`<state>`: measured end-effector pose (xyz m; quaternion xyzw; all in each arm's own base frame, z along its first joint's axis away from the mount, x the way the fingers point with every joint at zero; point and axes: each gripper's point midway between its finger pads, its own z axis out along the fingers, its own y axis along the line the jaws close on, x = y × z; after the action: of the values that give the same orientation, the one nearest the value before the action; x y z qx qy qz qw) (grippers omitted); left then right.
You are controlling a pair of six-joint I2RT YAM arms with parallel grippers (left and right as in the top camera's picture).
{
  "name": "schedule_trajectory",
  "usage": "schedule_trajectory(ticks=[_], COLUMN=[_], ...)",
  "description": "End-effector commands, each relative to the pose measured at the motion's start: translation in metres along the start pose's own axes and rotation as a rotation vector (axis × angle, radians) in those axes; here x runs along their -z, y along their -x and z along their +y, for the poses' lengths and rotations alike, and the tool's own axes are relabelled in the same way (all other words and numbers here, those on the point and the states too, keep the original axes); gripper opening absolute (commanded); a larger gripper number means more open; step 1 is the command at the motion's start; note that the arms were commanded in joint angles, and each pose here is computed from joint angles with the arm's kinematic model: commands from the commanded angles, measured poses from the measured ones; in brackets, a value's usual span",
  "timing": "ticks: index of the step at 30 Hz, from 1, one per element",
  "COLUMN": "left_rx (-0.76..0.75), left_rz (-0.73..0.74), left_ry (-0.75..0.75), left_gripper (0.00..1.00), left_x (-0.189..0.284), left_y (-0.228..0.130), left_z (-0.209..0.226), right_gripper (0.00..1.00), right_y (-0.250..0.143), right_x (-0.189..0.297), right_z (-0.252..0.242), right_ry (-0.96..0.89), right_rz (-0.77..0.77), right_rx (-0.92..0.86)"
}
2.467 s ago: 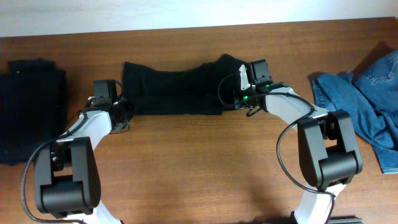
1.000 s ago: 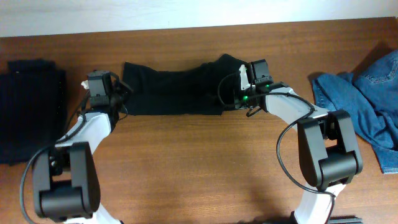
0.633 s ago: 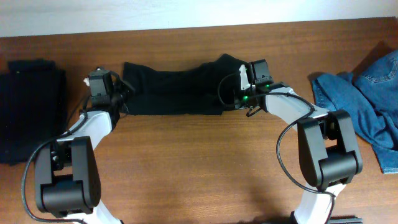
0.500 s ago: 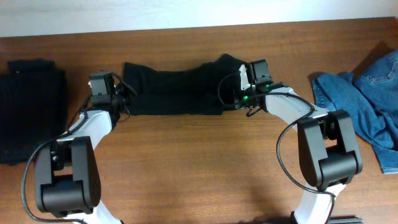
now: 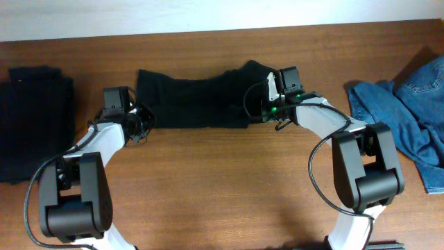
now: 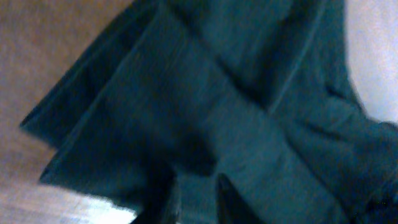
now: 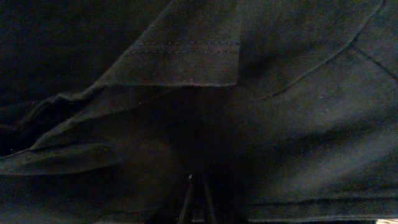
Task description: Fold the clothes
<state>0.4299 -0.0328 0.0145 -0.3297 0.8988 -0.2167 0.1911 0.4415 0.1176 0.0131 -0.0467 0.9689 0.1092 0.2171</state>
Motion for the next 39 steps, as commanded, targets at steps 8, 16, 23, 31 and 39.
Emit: schedule_trajectory(ticks=[8, 16, 23, 31, 39], left_rx=[0.002, 0.004, 0.003, -0.153, -0.196], left_rz=[-0.014, -0.007, -0.024, -0.127, -0.165], left_ry=[0.059, 0.068, 0.079, -0.007, -0.019], left_gripper=[0.45, 0.44, 0.43, 0.44, 0.39], left_x=[0.002, 0.002, 0.002, 0.025, 0.052], left_y=[0.005, 0.003, 0.006, 0.035, 0.038], left_z=[0.01, 0.012, 0.014, -0.022, -0.037], right_gripper=[0.12, 0.12, 0.13, 0.17, 0.18], right_y=[-0.001, -0.001, 0.003, 0.045, 0.046], right_x=[-0.006, -0.006, -0.006, 0.036, 0.065], right_z=[0.0, 0.0, 0.0, 0.015, 0.02], right_ry=[-0.017, -0.017, -0.015, 0.016, 0.017], right_rz=[0.002, 0.002, -0.014, -0.132, -0.129], right_rx=[0.018, 0.018, 0.02, 0.037, 0.036])
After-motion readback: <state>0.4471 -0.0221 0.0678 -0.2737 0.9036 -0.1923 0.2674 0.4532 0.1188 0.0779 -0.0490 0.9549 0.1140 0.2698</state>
